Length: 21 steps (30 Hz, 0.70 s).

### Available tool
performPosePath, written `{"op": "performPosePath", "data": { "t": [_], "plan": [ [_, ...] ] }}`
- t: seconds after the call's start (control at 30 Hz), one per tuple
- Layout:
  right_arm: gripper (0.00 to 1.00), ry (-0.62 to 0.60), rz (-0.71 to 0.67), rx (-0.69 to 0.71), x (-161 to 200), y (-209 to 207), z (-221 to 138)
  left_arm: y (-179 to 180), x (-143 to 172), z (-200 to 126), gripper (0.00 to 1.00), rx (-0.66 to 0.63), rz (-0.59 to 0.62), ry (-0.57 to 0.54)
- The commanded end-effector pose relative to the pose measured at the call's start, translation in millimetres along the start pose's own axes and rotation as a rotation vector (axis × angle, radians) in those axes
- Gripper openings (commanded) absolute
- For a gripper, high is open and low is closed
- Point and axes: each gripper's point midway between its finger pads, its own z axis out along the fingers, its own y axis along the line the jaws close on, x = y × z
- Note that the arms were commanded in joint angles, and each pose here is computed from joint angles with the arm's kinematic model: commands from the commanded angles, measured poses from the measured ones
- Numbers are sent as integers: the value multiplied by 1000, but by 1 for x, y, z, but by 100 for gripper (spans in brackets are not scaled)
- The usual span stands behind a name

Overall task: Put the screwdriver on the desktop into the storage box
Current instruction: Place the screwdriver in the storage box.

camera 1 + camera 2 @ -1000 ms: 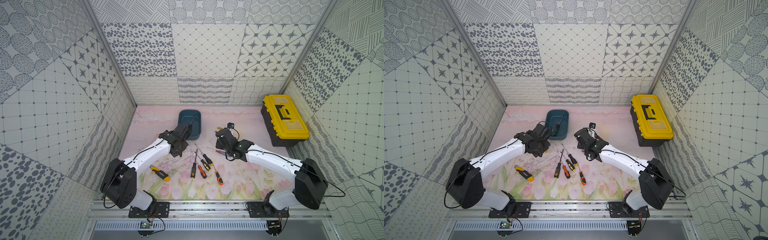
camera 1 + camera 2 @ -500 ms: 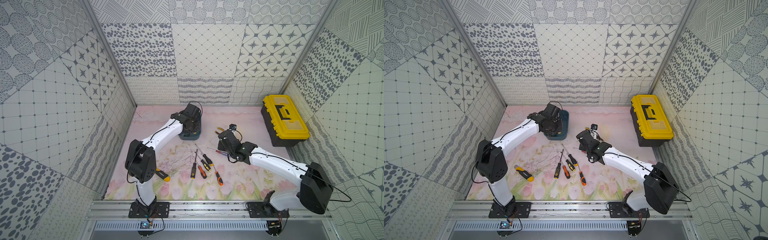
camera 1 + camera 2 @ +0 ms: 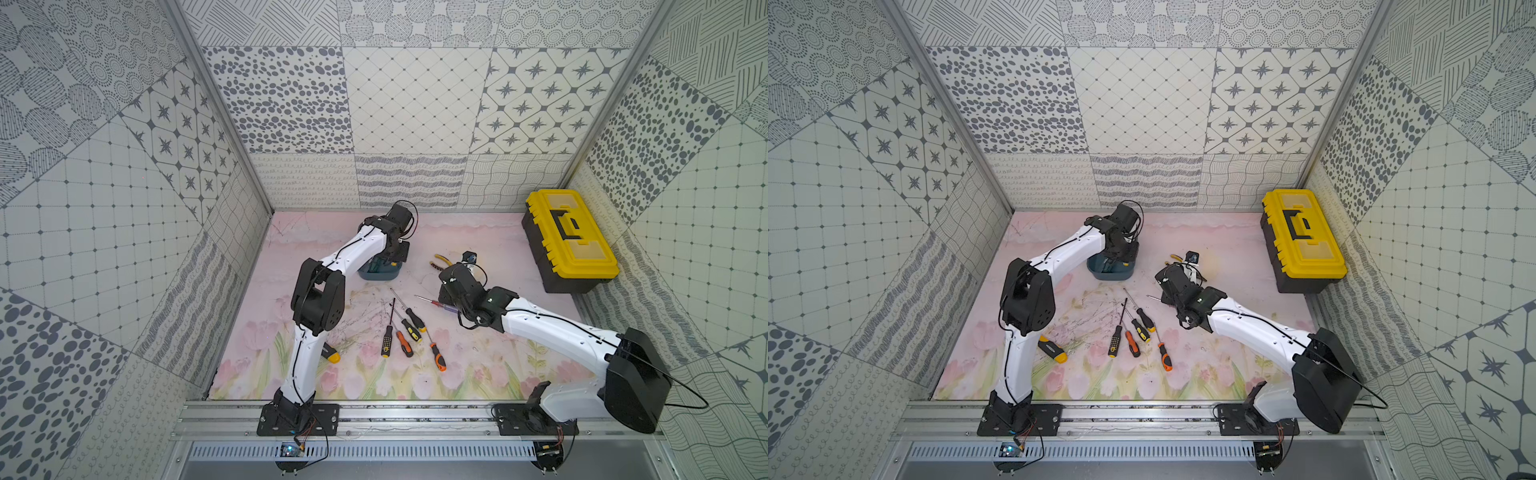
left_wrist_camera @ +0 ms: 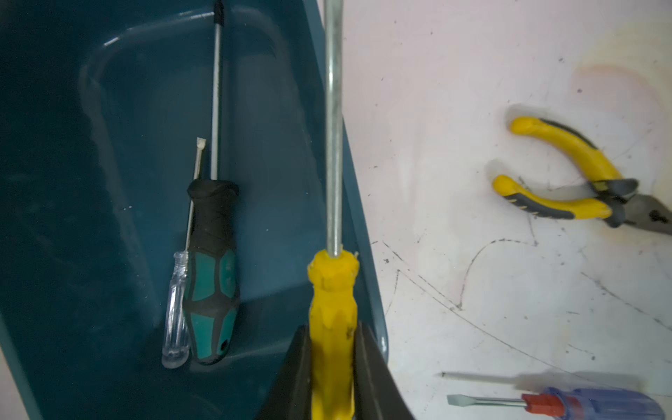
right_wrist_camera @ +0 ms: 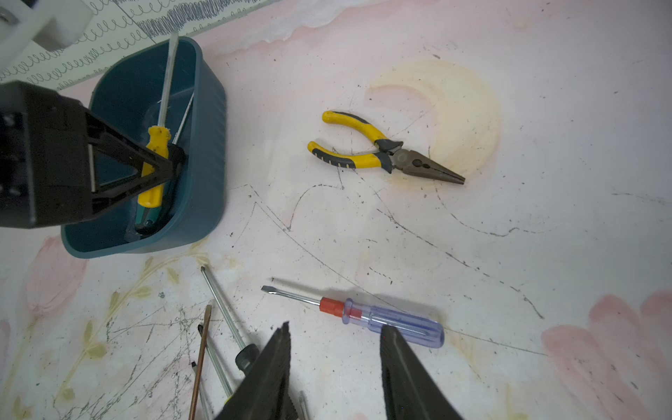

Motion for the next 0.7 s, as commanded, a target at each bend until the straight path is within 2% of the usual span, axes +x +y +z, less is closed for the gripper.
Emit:
{"op": "performPosePath", "data": {
  "t": [0.0,0.2,0.23,0.37,0.47,0.67],
  "plan": [
    [44,-20,20,8,-4,-4,-3,19,14,9,0,-82,136,72],
    [44,-3,11,36,3,-13,-3,29,22,19,2,-82,97,110],
    [44,-4,11,38,3,-14,-3,28,23,21,5,-78,94,116],
    [46,-7,10,44,1,-13,-3,26,22,23,40,-60,83,114],
    [46,-15,1,45,-3,-11,-4,25,10,8,51,-50,70,70],
    [47,-14,-7,45,-5,-7,-2,37,-22,-58,73,-42,-36,-120]
  ]
}}
